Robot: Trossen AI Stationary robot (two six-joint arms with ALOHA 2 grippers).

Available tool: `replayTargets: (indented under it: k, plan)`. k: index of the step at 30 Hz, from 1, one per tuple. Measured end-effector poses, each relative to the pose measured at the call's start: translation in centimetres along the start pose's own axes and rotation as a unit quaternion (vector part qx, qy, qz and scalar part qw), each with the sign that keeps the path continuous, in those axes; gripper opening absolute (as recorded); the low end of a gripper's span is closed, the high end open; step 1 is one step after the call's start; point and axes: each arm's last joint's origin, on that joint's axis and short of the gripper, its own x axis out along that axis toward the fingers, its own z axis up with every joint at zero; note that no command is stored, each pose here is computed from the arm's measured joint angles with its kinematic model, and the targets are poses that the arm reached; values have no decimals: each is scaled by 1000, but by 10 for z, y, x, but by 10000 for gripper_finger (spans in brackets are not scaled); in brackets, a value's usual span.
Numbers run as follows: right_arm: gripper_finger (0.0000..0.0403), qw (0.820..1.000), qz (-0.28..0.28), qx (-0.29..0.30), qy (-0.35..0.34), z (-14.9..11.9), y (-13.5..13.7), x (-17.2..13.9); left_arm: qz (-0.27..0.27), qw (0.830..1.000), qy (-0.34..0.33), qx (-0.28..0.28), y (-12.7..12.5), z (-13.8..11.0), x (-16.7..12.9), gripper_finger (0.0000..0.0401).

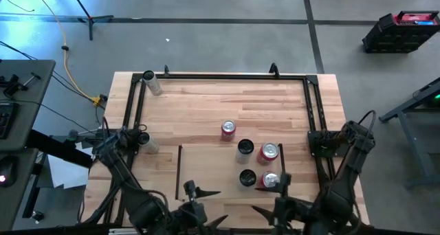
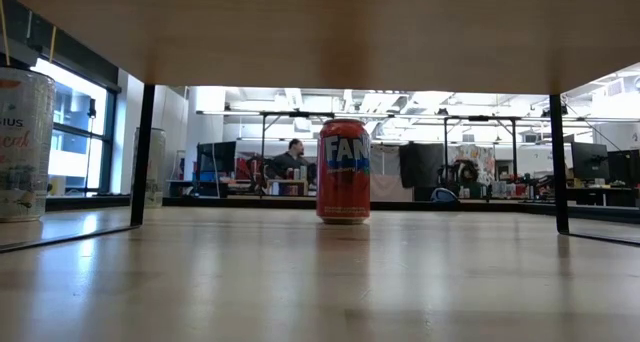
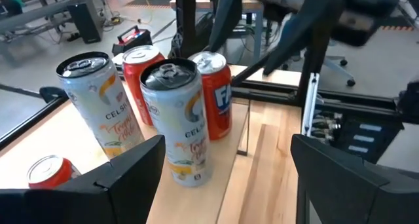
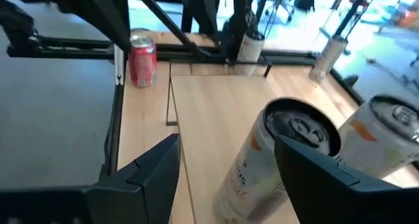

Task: Place canned beverage on shelf
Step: Put the bottom white yellow soda can on the shelf aligned with the white yellow soda can

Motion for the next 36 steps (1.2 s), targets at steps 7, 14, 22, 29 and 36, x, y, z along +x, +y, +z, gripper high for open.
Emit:
replayTargets:
  k: [7,14,22,29,36]
  plan:
    - [232,999,5,-14,-32,8,3,-23,11,1000,1,6,0,-6,6,321]
    - [231,998,-12,-33,55,-7,-15,-22,14,1000,24,4,1,-24,20,321]
    - [231,996,-41,-8,83,-10,-25,-17,13,1000,22,0,0,-25,21,321]
    - [231,996,-37,-3,78,-3,-25,-5,11,1000,20,-4,0,-24,20,321]
    - [231,994,-31,-1,100,0,-29,6,-4,1000,26,-6,-3,-26,17,321]
